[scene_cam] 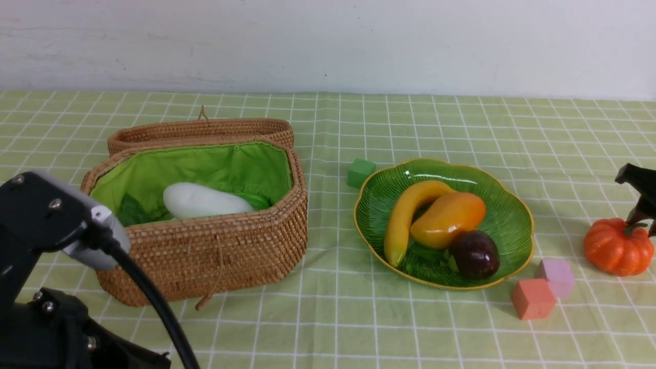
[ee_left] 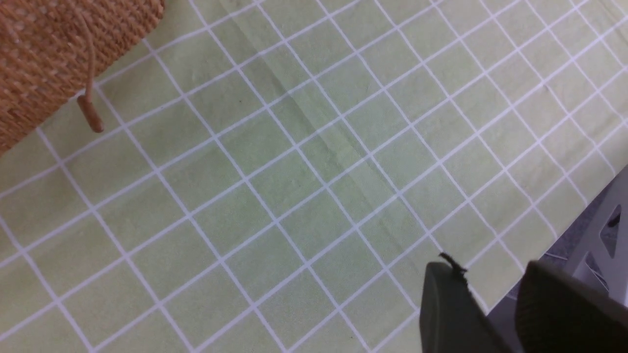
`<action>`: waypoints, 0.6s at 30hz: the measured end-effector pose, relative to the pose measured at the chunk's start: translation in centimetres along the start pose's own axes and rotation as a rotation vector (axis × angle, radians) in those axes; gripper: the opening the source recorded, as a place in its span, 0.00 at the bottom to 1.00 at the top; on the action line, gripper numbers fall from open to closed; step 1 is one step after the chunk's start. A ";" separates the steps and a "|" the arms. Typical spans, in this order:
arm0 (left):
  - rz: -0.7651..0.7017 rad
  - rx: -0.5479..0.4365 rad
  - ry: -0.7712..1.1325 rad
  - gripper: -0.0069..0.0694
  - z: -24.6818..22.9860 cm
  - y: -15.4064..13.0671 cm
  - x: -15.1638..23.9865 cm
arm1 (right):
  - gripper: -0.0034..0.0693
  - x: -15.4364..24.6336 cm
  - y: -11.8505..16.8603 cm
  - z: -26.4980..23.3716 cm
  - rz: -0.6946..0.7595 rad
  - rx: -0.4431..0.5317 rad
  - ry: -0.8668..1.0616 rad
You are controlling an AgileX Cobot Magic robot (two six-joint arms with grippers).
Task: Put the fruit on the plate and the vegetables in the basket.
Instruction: Use the right arm to grab a pumpkin and put it into the left basket
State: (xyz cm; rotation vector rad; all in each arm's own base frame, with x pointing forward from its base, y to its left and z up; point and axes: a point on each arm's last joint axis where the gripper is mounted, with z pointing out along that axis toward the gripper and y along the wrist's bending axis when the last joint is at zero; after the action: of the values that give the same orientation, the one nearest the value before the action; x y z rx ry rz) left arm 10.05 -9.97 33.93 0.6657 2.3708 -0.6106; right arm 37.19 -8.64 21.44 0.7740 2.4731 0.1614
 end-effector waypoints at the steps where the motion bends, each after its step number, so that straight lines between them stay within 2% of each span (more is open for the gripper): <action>1: 0.000 0.000 -0.001 0.36 0.0 0.0 0.0 | 0.24 0.0 0.0 0.0 0.002 -0.001 -0.001; 2: 0.000 0.000 -0.001 0.36 0.0 0.0 0.0 | 0.23 0.0 0.0 0.0 0.003 -0.002 -0.002; 3: 0.000 0.000 -0.001 0.37 0.0 0.0 0.0 | 0.11 -0.1 0.1 0.0 0.013 -0.010 -0.012; 5: 0.000 0.000 -0.001 0.37 0.0 0.0 0.0 | 0.06 -0.2 0.2 -0.1 0.019 -0.015 -0.016; 18: 0.000 0.000 -0.002 0.38 0.0 0.0 0.0 | 0.05 0.1 0.4 -1.2 -0.023 -0.030 0.020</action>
State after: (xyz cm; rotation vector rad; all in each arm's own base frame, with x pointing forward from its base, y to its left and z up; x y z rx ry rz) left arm 10.06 -9.98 33.94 0.6648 2.3692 -0.6115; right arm 36.67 -8.17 22.52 0.7339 2.4919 0.1988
